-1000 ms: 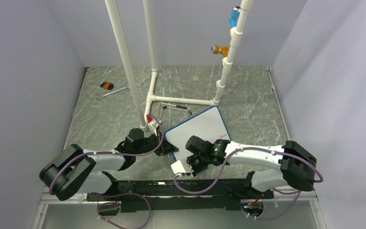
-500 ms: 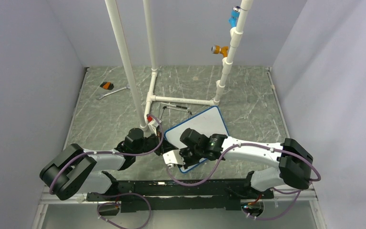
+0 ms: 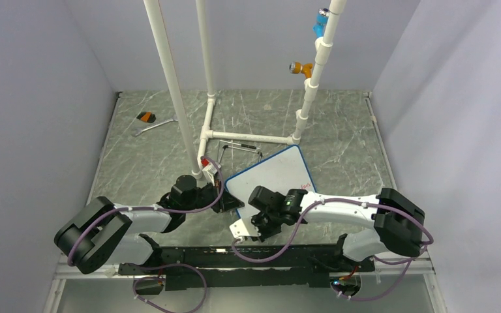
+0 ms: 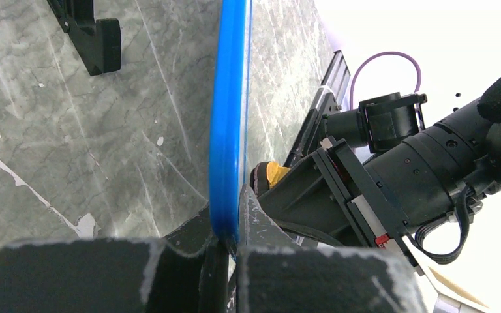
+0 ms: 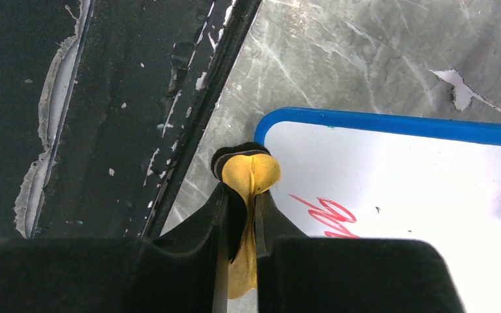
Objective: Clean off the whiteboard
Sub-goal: Erase the whiteboard at the center of the board.
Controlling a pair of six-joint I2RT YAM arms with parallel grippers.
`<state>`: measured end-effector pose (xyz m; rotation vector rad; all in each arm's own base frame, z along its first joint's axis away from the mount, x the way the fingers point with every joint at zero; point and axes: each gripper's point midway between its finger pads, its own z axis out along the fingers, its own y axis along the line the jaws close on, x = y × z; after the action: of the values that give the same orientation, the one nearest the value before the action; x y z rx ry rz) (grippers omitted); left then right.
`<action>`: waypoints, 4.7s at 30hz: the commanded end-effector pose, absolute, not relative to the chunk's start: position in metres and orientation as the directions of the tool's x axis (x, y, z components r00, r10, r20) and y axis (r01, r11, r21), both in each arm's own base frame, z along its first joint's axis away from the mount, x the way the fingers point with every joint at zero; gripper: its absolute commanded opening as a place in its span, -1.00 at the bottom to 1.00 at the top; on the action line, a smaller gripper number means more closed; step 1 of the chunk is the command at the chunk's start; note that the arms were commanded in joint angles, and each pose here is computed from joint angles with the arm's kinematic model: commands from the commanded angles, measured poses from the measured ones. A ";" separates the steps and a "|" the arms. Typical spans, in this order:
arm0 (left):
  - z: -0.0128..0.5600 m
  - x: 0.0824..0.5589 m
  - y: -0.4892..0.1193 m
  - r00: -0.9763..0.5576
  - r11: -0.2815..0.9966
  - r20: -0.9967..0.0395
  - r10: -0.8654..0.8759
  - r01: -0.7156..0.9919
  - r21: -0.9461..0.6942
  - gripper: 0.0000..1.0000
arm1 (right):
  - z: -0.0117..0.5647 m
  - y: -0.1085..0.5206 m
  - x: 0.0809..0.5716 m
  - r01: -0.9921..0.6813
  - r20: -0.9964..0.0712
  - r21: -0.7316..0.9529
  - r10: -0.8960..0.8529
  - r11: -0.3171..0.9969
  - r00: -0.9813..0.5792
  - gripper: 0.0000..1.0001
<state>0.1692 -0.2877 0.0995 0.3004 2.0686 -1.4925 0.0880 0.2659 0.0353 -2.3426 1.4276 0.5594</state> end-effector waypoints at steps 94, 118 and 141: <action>0.129 0.162 -0.293 -0.764 0.238 -0.623 -0.165 0.583 -0.777 -1.00 | 0.108 0.271 0.219 -0.940 -0.662 -0.309 -0.742 0.144 0.104 -1.00; 0.128 0.159 -0.290 -0.759 0.240 -0.632 -0.158 0.592 -0.770 -1.00 | 0.093 0.259 0.213 -0.957 -0.616 -0.279 -0.779 0.077 0.117 -1.00; 0.129 0.159 -0.290 -0.757 0.242 -0.634 -0.157 0.593 -0.768 -1.00 | 0.090 0.259 0.190 -0.977 -0.619 -0.213 -0.769 -0.034 0.161 -1.00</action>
<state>0.1721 -0.2803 0.1038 0.2958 2.0047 -1.4656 0.1549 0.2437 0.0581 -2.0343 1.7205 0.5247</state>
